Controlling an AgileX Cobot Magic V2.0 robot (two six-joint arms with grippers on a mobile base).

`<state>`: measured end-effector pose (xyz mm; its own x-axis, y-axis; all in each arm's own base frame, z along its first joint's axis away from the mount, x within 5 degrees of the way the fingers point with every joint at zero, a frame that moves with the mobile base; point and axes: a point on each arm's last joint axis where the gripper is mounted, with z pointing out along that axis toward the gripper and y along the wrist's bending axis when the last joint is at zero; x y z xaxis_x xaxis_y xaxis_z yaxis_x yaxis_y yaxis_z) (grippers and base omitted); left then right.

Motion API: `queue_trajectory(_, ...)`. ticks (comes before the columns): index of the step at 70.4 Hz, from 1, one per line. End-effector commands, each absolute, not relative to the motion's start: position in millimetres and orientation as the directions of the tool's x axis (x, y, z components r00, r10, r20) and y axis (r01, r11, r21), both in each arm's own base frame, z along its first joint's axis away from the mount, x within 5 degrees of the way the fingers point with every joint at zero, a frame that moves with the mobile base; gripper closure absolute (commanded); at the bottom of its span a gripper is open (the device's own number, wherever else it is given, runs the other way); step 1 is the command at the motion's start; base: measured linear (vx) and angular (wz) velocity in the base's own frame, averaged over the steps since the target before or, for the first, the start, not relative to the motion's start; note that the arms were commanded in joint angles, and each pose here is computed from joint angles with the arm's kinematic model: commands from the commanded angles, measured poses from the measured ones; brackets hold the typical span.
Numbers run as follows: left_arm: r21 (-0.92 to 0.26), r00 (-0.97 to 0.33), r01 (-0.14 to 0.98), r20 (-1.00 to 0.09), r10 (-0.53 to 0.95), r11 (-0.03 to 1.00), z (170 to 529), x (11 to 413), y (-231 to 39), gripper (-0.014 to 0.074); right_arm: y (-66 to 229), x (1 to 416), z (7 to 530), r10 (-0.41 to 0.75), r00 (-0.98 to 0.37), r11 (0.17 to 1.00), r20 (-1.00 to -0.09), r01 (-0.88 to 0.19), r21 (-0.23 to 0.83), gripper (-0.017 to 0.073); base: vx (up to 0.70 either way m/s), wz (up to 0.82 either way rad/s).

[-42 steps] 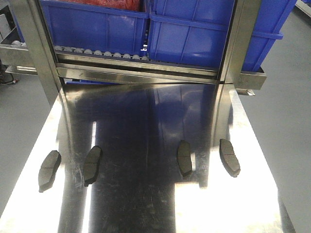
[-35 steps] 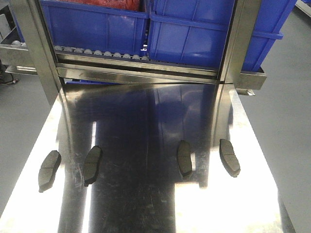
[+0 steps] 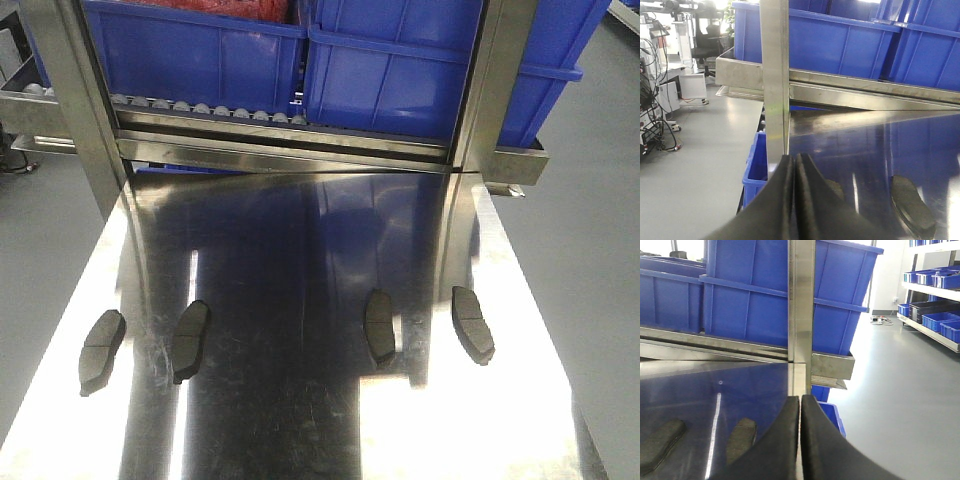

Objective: Move and align brake pads A on conveyor

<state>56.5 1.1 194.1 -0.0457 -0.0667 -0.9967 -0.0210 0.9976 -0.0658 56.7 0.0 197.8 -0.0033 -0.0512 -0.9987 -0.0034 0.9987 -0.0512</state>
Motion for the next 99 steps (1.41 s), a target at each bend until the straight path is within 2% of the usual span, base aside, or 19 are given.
queue_trajectory(1,-0.079,0.016,-0.008,-0.997,-0.079,0.997,193.5,56.5,0.5,0.0599,0.3,55.6,203.5,-0.056,0.080,0.998,-0.995,0.000,-0.056,0.0569,0.00,0.00)
queue_trajectory(39,-0.079,0.025,-0.007,-0.997,-0.079,0.997,194.3,56.5,0.5,0.0599,0.3,55.6,203.5,-0.056,0.080,0.998,-0.995,0.000,-0.056,0.0569,0.00,0.00)
queue_trajectory(43,-0.061,0.078,-0.003,-0.995,-0.061,0.998,199.2,56.2,0.4,0.0599,0.3,55.6,203.5,-0.056,0.080,0.998,-0.995,0.000,-0.056,0.0569,0.00,0.00)
queue_trajectory(47,-0.113,0.168,0.011,-0.979,-0.113,0.994,207.5,55.2,0.5,0.0599,0.3,55.6,203.5,-0.056,0.080,0.998,-0.995,0.000,-0.056,0.0569,0.00,0.00)
queue_trajectory(57,-0.122,0.383,0.038,-0.915,-0.127,0.992,232.1,48.8,0.8,0.0599,0.3,55.6,203.5,-0.056,0.080,0.998,-0.995,0.000,-0.056,0.0569,0.00,0.00)
queue_trajectory(68,-0.143,0.439,0.051,-0.886,-0.151,0.988,264.0,41.5,1.2,0.0599,0.3,55.6,203.5,-0.056,0.080,0.998,-0.995,0.000,-0.056,0.0569,0.00,0.00)
queue_trajectory(78,-0.147,0.351,0.042,-0.924,-0.153,0.988,296.9,45.9,0.8,0.0599,0.3,55.6,203.5,-0.056,0.080,0.998,-0.995,0.000,-0.056,0.0569,0.00,0.00)
queue_trajectory(88,-0.154,0.123,0.015,-0.980,-0.155,0.988,320.6,65.9,0.2,0.0599,0.3,55.6,203.5,-0.056,0.080,0.998,-0.995,0.000,-0.056,0.0569,0.00,0.00)
queue_trajectory(99,-0.156,-0.082,-0.011,-0.984,-0.156,0.988,336.6,91.1,-0.2,0.0599,0.3,55.6,203.5,-0.056,0.080,0.998,-0.995,0.000,-0.056,0.0569,0.00,0.00)
